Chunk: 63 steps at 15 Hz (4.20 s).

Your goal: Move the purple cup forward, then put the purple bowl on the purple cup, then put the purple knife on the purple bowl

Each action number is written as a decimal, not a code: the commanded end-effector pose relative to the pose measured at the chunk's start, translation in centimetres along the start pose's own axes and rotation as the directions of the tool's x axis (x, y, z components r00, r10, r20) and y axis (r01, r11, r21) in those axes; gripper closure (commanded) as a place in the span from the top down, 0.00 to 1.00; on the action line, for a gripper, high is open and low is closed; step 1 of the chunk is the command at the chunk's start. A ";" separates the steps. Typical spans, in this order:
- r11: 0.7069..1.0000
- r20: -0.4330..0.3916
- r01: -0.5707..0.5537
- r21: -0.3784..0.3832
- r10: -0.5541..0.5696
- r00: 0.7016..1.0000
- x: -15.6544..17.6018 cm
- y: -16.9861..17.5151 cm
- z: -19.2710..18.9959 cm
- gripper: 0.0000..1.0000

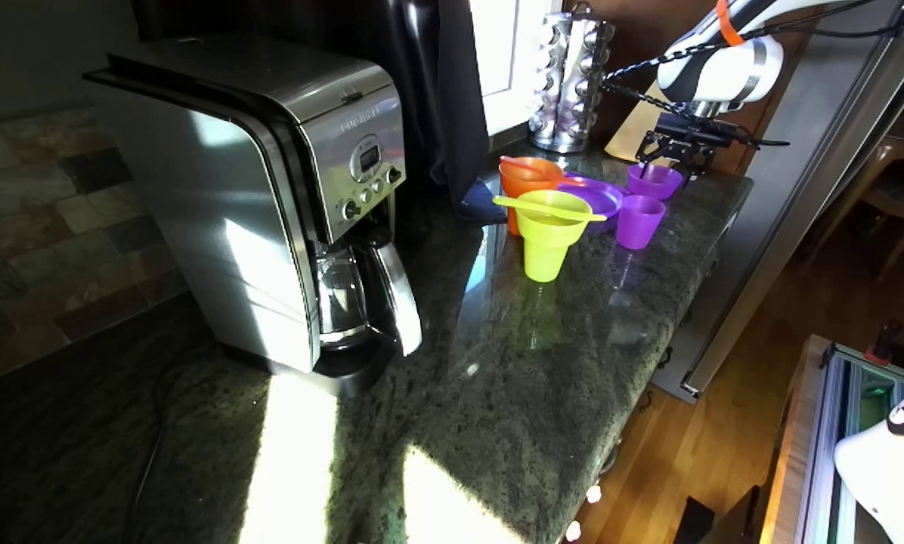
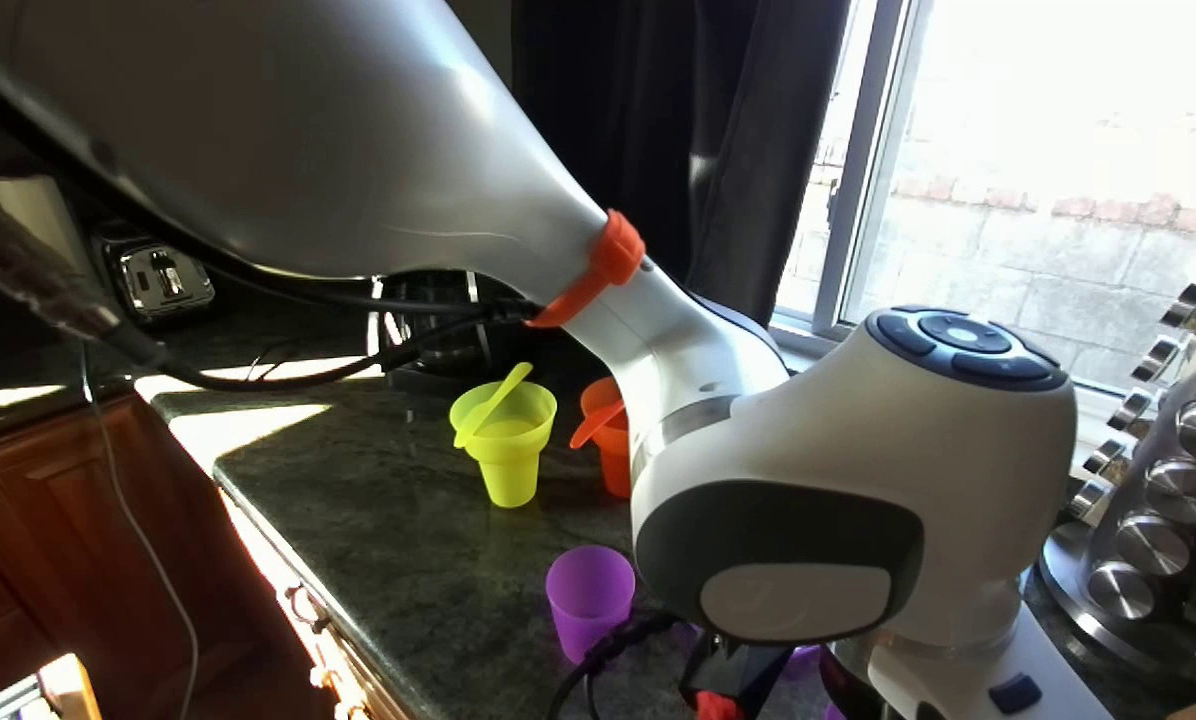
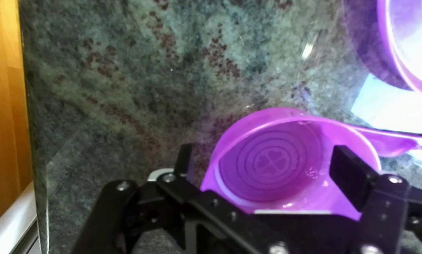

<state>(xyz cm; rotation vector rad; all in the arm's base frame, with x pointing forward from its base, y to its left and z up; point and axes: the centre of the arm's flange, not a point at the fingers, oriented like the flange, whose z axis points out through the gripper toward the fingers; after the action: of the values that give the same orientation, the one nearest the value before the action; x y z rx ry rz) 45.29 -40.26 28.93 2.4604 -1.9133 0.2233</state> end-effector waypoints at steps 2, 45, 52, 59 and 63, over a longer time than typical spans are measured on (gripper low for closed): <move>0.999 0.013 -0.022 -0.033 0.023 1.000 1.2 -0.1 1.2 0.71; 0.573 -0.073 0.788 0.224 -0.797 0.600 -9.4 2.1 -9.7 0.01; 0.476 -0.075 0.841 0.259 -0.858 0.509 -10.5 2.1 -10.2 0.01; 0.395 -0.048 0.871 0.291 -0.904 0.426 -10.7 3.2 -10.5 0.01; 0.358 -0.048 0.884 0.301 -0.920 0.389 -11.0 3.3 -10.6 0.01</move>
<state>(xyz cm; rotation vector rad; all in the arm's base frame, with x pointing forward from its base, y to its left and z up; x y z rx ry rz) 39.51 -30.03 37.61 3.2981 -0.2679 0.2967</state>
